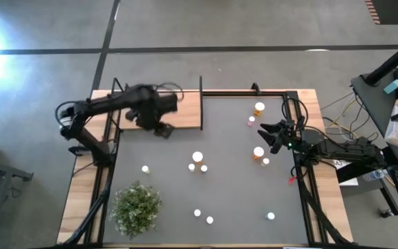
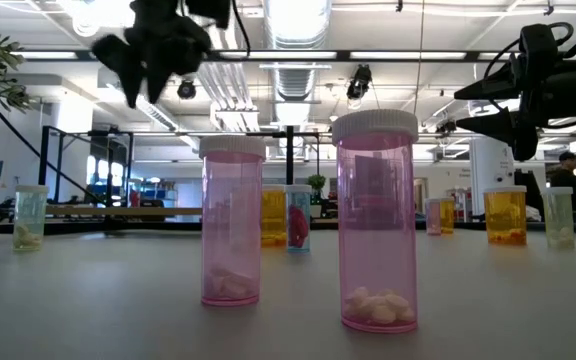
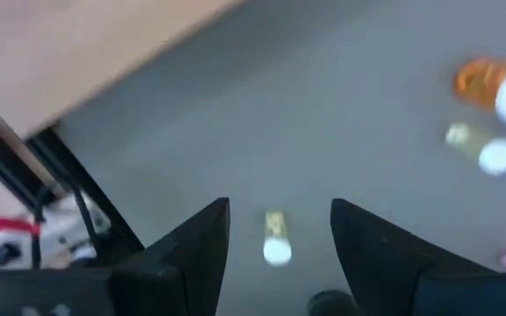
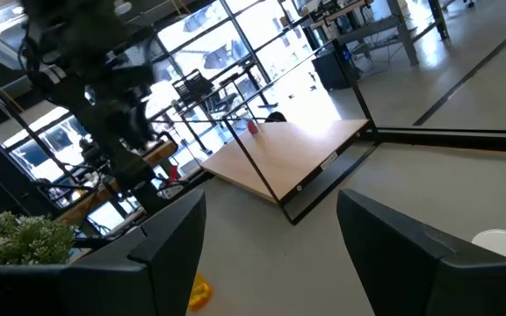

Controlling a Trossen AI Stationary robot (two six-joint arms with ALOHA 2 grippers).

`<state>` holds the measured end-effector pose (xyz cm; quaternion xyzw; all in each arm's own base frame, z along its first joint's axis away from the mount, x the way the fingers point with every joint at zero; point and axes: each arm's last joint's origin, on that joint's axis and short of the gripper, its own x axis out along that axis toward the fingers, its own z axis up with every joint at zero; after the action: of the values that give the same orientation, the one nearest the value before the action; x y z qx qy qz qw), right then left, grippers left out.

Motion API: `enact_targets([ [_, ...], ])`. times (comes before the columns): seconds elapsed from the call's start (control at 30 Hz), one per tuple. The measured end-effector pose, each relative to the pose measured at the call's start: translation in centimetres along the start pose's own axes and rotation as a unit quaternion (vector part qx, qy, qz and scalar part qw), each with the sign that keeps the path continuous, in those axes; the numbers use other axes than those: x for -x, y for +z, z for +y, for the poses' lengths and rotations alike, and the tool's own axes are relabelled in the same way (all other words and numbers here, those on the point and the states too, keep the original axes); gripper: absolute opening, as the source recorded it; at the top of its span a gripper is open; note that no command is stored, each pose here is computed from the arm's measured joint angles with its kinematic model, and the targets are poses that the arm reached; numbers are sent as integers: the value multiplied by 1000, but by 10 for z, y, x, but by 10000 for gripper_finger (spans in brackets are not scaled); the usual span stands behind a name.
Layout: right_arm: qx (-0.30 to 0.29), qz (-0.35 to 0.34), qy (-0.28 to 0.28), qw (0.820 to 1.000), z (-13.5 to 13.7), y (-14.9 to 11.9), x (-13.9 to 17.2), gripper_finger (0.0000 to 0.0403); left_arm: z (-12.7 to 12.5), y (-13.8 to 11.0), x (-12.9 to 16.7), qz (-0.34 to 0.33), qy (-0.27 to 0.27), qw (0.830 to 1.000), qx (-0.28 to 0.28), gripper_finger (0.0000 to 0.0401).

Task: Pick and place medicine bottles onto shelf by color
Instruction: Put the left yellow pill bottle on the shelf

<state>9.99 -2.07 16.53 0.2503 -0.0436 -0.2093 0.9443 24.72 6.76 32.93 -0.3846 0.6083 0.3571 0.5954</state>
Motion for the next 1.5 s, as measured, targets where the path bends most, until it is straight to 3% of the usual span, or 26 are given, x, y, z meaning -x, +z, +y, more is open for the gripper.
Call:
enact_targets([
  [0.23,0,0,0,1000,0,0,0,247,-25,-69,-16,-43,8,999,26,182],
  [0.43,0,0,0,1000,0,0,0,247,-28,-97,-29,-56,21,991,120,183],
  [0.63,0,0,0,1000,0,0,0,247,-32,-100,-48,-20,22,978,208,183],
  [0.83,0,0,0,1000,0,0,0,247,-37,-100,-70,1,-6,971,239,183],
  [1.03,0,0,0,1000,0,0,0,247,-30,-105,-90,27,26,955,294,183],
  [1.5,0,0,0,1000,0,0,0,247,-26,-110,-117,57,19,949,310,183],
])
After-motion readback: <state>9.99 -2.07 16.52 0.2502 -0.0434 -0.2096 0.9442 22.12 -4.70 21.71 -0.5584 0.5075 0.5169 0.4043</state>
